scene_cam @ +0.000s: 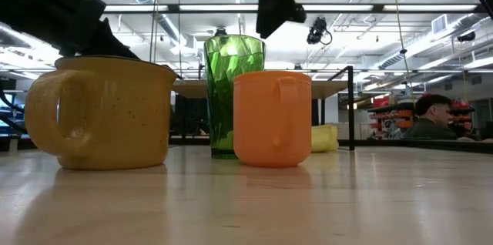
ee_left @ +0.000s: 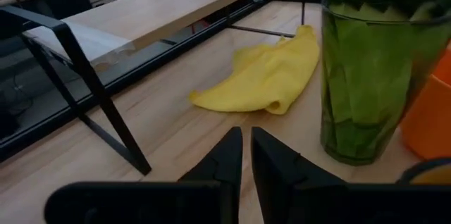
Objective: Stack small to large cups/mugs on shelf
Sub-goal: Put the green cup on the shelf
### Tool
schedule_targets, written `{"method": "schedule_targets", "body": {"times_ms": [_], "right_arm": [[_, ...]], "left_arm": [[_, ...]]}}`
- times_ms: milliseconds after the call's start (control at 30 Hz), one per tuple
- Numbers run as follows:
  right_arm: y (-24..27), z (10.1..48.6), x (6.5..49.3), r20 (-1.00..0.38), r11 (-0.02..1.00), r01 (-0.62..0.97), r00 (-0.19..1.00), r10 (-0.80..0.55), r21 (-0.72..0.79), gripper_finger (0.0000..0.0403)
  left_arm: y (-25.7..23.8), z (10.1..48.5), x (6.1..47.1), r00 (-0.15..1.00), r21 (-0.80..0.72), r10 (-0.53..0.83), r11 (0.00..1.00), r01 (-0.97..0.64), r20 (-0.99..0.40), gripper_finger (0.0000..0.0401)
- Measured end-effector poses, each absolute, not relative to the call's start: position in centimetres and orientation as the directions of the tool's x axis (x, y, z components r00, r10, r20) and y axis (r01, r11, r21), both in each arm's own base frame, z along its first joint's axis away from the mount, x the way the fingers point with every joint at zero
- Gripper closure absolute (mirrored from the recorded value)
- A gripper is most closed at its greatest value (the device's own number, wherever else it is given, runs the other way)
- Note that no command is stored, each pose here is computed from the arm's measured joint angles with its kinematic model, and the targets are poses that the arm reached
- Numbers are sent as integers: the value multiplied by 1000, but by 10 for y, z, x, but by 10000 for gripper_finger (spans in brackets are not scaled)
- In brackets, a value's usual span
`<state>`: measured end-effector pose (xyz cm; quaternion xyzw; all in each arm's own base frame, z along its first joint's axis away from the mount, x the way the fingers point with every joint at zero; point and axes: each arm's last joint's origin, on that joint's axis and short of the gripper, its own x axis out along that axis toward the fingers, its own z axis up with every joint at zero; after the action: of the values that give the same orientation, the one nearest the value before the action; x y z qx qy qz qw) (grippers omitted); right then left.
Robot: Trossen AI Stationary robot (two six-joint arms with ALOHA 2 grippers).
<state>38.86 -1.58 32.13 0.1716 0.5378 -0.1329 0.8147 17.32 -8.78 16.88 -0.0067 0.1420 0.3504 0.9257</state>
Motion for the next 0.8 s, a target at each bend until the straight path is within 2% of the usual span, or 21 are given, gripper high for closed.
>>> {"method": "schedule_targets", "body": {"times_ms": [367,800], "right_arm": [[-33,291,405,-947,897,416,322,7,148,318],[-29,302,404,-925,900,402,380,2,167,318]], "left_arm": [[-85,169,175,707,90,654,748,-658,-270,365],[-86,169,176,709,93,651,751,-654,-272,369]]}}
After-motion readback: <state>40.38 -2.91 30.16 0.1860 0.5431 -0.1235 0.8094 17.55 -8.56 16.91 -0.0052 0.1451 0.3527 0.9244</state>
